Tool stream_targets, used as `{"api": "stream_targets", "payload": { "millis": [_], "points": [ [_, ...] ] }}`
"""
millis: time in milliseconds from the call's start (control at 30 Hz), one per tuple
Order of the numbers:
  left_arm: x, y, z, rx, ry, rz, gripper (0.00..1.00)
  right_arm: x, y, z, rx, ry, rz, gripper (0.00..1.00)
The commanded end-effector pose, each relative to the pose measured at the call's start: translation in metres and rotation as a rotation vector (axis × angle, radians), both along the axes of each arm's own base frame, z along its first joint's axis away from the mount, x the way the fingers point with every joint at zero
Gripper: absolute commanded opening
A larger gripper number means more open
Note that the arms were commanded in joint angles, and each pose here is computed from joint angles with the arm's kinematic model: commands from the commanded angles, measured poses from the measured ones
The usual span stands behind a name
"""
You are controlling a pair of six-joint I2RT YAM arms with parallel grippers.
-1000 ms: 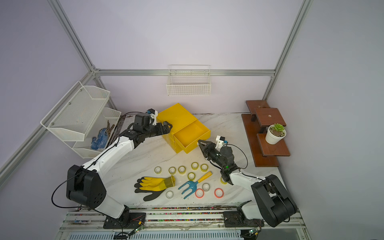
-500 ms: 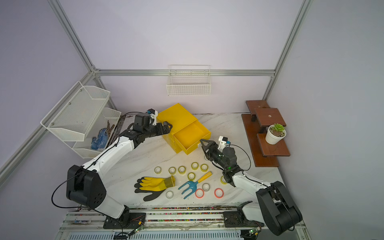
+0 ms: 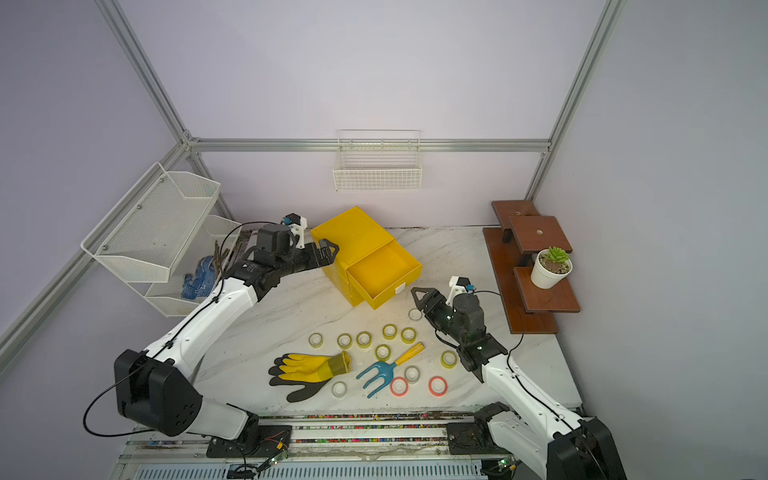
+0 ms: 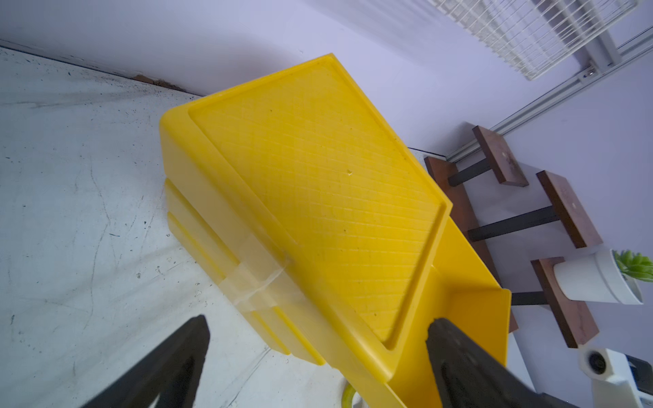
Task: Place the transparent tape into the drawer according to color
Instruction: Pick up the tape at the center of the board.
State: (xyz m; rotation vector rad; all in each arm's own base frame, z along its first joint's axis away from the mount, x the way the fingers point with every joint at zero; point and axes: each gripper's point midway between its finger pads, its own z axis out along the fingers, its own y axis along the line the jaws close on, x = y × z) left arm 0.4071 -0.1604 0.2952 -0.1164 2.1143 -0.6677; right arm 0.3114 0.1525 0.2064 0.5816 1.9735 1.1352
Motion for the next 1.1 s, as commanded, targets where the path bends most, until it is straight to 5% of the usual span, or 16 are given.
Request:
{"api": "stream_targets", "payload": {
  "millis": [0,333,800,1067],
  "points": [
    [-0.023,0.008,0.007,-0.021,-0.022,0.012,1.0,-0.009,-0.019,-0.015,-0.182,0.041,-0.026,0.7],
    [-0.066,0.023,-0.027,0.008,0.02,0.008,1.0,-0.037,-0.049,-0.056,-0.416,0.162,-0.038,0.7],
    [-0.068,0.031,-0.034,0.079,0.045,0.017,1.0,-0.068,-0.065,-0.127,-0.602,0.454,0.045,0.67],
    [-0.068,0.031,-0.037,0.09,0.051,0.018,1.0,-0.081,-0.084,-0.137,-0.725,0.54,0.032,0.68]
  ]
}}
